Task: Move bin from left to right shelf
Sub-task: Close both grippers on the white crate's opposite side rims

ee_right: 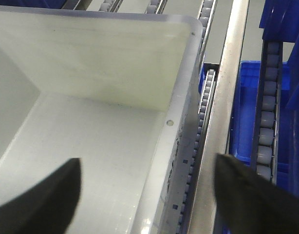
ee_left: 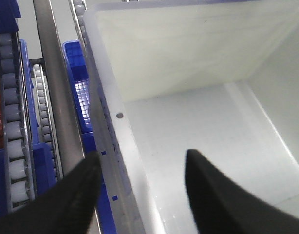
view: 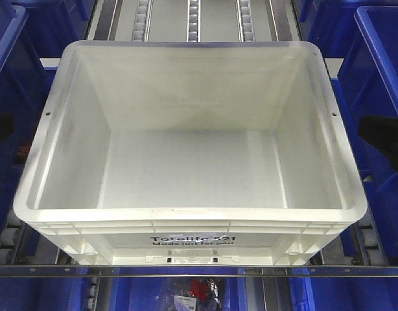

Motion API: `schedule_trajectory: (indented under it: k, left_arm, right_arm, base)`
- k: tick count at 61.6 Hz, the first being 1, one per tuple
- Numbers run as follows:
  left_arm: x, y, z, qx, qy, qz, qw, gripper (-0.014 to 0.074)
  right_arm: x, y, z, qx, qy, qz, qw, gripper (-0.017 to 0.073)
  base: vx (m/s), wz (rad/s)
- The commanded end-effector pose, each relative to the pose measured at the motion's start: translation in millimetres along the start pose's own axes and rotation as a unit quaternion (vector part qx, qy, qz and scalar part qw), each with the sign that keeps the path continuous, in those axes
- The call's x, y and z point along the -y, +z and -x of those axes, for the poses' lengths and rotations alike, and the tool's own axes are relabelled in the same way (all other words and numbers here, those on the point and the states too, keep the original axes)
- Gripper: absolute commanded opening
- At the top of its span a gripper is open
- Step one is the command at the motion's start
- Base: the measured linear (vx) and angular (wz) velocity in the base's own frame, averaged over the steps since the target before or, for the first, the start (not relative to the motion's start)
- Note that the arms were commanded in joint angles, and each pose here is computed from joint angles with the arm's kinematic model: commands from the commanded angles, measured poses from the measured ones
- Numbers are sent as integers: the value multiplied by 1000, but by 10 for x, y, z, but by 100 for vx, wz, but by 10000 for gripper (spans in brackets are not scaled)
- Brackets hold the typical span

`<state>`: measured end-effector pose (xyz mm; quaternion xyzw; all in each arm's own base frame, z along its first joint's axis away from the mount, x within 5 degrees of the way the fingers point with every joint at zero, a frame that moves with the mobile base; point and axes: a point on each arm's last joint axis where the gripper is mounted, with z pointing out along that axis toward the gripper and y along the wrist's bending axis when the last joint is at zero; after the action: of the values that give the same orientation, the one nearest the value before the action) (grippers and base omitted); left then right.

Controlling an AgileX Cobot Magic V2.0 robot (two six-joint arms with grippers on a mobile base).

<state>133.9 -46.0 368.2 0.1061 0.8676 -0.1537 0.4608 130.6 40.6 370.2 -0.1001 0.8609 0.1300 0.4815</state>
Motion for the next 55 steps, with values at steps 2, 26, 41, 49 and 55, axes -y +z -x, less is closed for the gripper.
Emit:
schedule_trajectory:
  k: [2,26,41,49,55]
  left_arm:
    - [32,-64,148,50,-5,-7,999,518]
    - [58,-15,139,30,-40,-27,998,542]
    - [2,316,337,-49,-60,-17,997,542]
    - [-33,538,436,-82,-68,-15,994,542]
    - [-67,698,511,-96,-67,-11,993,542]
  right_arm:
    - [-11,-52,136,45,3,1,999,715]
    - [-14,-28,151,29,9,3,1000,680]
    - [-1,249,375,-50,15,9,999,674]
    - [22,459,496,-80,19,9,997,670]
    - [42,605,553,-95,20,8,995,667]
  base:
    - [0,0]
    - [0,0]
    - [0,0]
    - [0,0]
    - [0,0]
